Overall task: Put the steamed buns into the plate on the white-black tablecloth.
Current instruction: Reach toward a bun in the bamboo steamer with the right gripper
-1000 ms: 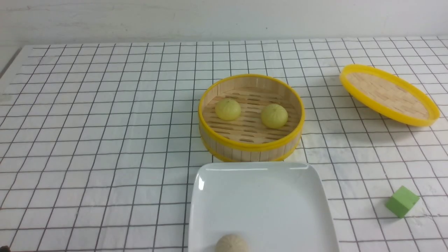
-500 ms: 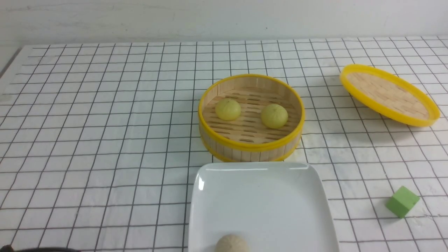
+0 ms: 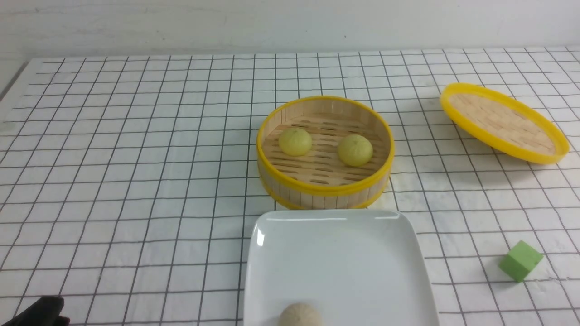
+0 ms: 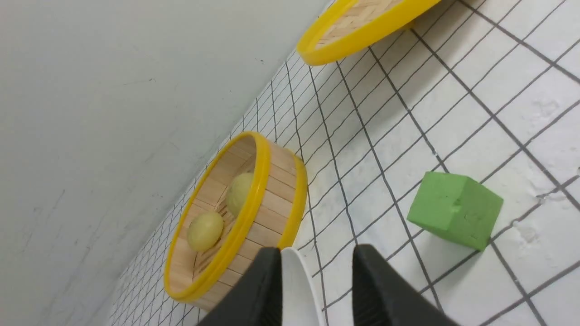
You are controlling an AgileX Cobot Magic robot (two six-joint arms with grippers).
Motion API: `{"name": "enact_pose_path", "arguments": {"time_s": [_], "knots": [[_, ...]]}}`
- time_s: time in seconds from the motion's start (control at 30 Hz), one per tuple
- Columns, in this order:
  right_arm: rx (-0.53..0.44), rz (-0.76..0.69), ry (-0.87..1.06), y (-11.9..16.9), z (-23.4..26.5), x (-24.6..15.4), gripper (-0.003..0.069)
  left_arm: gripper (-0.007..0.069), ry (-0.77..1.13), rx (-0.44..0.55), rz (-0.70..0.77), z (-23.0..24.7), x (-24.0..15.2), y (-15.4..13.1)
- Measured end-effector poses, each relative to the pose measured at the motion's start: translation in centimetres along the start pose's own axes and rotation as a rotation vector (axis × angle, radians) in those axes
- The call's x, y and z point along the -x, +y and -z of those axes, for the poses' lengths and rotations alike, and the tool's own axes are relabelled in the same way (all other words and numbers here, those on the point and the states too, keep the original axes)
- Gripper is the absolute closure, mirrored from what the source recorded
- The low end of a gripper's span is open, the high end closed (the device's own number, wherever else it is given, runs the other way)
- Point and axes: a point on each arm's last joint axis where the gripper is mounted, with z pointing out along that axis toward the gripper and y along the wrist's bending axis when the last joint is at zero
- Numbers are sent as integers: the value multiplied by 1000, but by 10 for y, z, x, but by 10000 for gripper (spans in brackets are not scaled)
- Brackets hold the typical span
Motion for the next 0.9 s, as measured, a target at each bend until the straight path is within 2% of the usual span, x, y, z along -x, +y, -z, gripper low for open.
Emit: {"name": "enact_pose_path", "arguments": {"time_s": [0.03, 0.13, 0.2, 0.27, 0.33, 0.37, 0.4, 0.47, 0.53, 0.6, 0.67, 0.7, 0.77, 0.83, 0.9], "knots": [[1, 0, -1, 0, 0, 0, 419, 388, -1, -2, -3, 0, 0, 0], [12, 60, -15, 3, 1, 3, 419, 409, -15, -65, -128, 4, 2, -17], [57, 150, -57, 21, 7, 14, 429, 448, -35, -172, -316, 18, 3, -53], [83, 251, -99, 42, 12, 29, 463, 496, -53, -232, -470, 31, 3, -80], [77, 357, -108, 61, 14, 42, 507, 550, -44, -236, -602, 40, 2, -106], [33, 469, -62, 78, 10, 54, 587, 601, 41, -133, -732, 38, 0, -120], [13, 490, -44, 79, 7, 55, 603, 604, 41, -130, -742, 37, 0, -122], [-75, 580, 83, 90, -2, 64, 661, 623, 196, 57, -823, 22, -2, -125], [-215, 656, 270, 90, -17, 69, 671, 623, 370, 273, -852, 3, -3, -119], [-349, 668, 440, 86, -30, 72, 671, 623, 525, 455, -861, -12, -4, -109], [-415, 654, 520, 84, -38, 74, 671, 623, 596, 529, -867, -21, -4, -104], [-487, 627, 621, 83, -51, 76, 671, 623, 689, 614, -872, -35, -3, -97], [-499, 598, 695, 84, -66, 77, 670, 623, 743, 656, -868, -46, -3, -92], [-430, 578, 781, 89, -85, 73, 665, 623, 783, 676, -858, -59, -4, -87], [-245, 580, 914, 102, -112, 56, 647, 623, 795, 661, -850, -74, -4, -83]]}}
